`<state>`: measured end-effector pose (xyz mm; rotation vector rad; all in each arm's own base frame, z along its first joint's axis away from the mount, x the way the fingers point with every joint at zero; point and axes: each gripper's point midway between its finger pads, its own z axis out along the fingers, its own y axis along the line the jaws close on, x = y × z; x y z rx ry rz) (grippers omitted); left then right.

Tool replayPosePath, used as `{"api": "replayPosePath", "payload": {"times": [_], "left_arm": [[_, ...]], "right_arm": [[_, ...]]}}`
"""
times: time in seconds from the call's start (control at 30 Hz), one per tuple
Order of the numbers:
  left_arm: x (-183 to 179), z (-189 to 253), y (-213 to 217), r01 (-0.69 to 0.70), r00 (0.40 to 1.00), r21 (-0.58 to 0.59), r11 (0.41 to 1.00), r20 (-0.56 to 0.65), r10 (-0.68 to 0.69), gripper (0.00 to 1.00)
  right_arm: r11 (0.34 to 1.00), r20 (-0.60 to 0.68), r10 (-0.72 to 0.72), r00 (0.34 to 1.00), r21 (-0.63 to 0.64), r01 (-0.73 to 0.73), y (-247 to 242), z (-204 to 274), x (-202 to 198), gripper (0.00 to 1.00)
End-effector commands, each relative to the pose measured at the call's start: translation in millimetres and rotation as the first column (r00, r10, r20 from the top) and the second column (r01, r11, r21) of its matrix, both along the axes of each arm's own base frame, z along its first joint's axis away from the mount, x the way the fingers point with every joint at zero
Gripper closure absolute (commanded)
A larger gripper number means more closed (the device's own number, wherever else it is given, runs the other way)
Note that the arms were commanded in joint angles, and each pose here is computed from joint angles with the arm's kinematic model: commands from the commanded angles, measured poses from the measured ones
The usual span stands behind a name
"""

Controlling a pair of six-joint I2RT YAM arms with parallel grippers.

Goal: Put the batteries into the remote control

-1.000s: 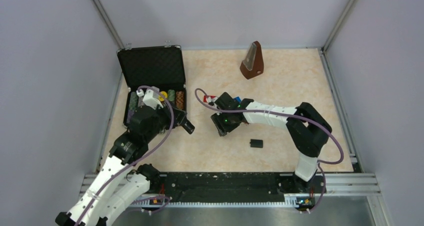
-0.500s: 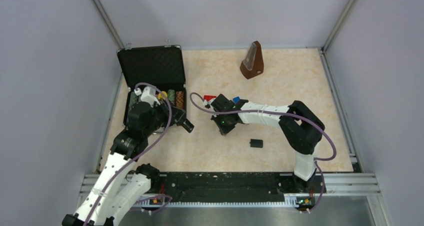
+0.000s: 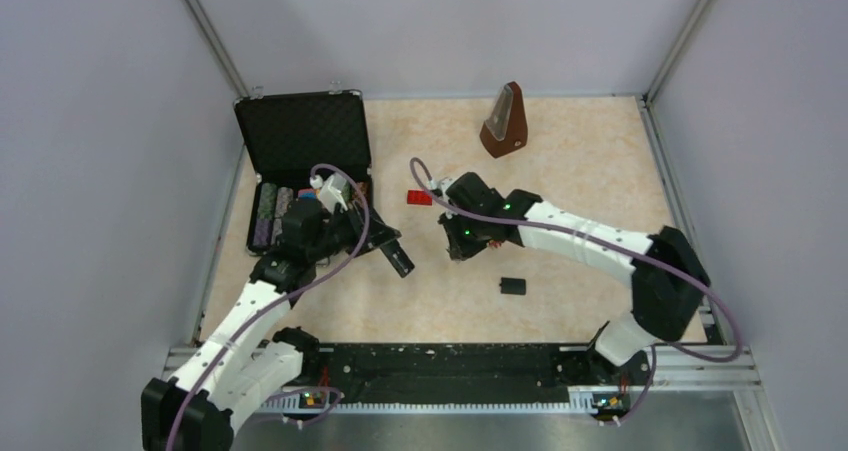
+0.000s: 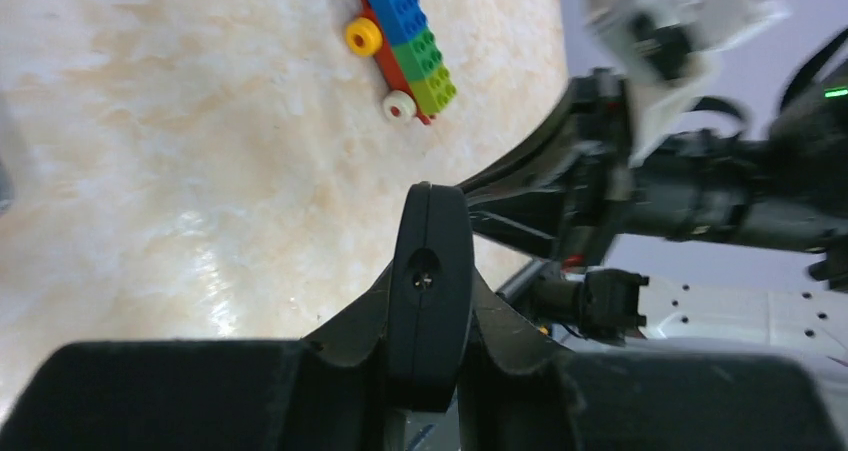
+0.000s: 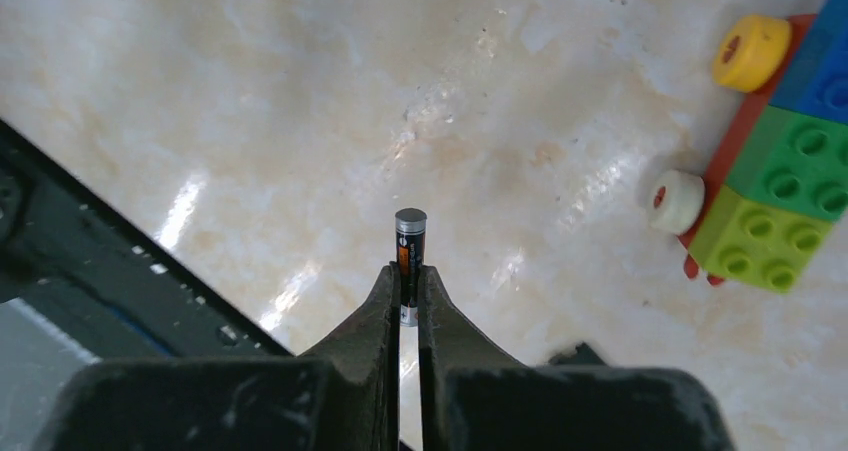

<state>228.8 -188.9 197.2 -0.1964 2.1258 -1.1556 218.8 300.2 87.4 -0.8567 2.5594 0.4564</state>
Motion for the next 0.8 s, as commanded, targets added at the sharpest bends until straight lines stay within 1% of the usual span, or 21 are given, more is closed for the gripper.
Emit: {"api": "replayPosePath", "payload": {"times": [0.0, 0.03, 0.1, 0.2, 0.27, 0.33, 0.43, 0.63, 0.77], "left_arm": [[-7, 36, -34, 0.240, 0.965, -0.158, 0.958, 0.149, -0.217, 1.00], [-7, 41, -39, 0.278, 0.953, -0.176, 0.944, 0.173, -0.249, 1.00], [-7, 44, -46, 0.333, 0.938, -0.198, 0.922, 0.174, -0.301, 1.00], [-3, 45, -55, 0.398, 0.915, -0.215, 0.892, 0.167, -0.368, 1.00], [1, 41, -60, 0.417, 0.908, -0.235, 0.878, 0.147, -0.392, 1.00], [2, 41, -65, 0.435, 0.900, -0.273, 0.858, 0.142, -0.411, 1.00], [6, 38, -70, 0.441, 0.898, -0.293, 0.849, 0.139, -0.418, 1.00], [5, 26, -82, 0.452, 0.888, -0.314, 0.835, 0.074, -0.453, 1.00], [-2, 12, -93, 0.472, 0.872, -0.311, 0.825, 0.026, -0.489, 1.00]], "right_arm": [[0.992, -0.020, -0.033, 0.999, 0.124, 0.035, -16, 55, -18, 1.00], [0.990, -0.024, -0.026, 0.999, 0.139, 0.029, -17, 64, -22, 1.00], [0.985, -0.041, -0.020, 0.999, 0.169, 0.027, -19, 79, -30, 1.00], [0.970, -0.103, -0.002, 0.995, 0.243, 0.027, -15, 101, -46, 1.00], [0.951, -0.173, 0.026, 0.985, 0.308, 0.029, -9, 112, -59, 1.00], [0.938, -0.228, 0.032, 0.973, 0.342, 0.049, -3, 119, -66, 1.00], [0.919, -0.277, 0.042, 0.960, 0.387, 0.071, 5, 130, -72, 1.00], [0.894, -0.378, -0.006, 0.926, 0.414, 0.174, 16, 139, -74, 1.00], [0.896, -0.433, -0.052, 0.900, 0.378, 0.233, 18, 126, -73, 1.00]]}}
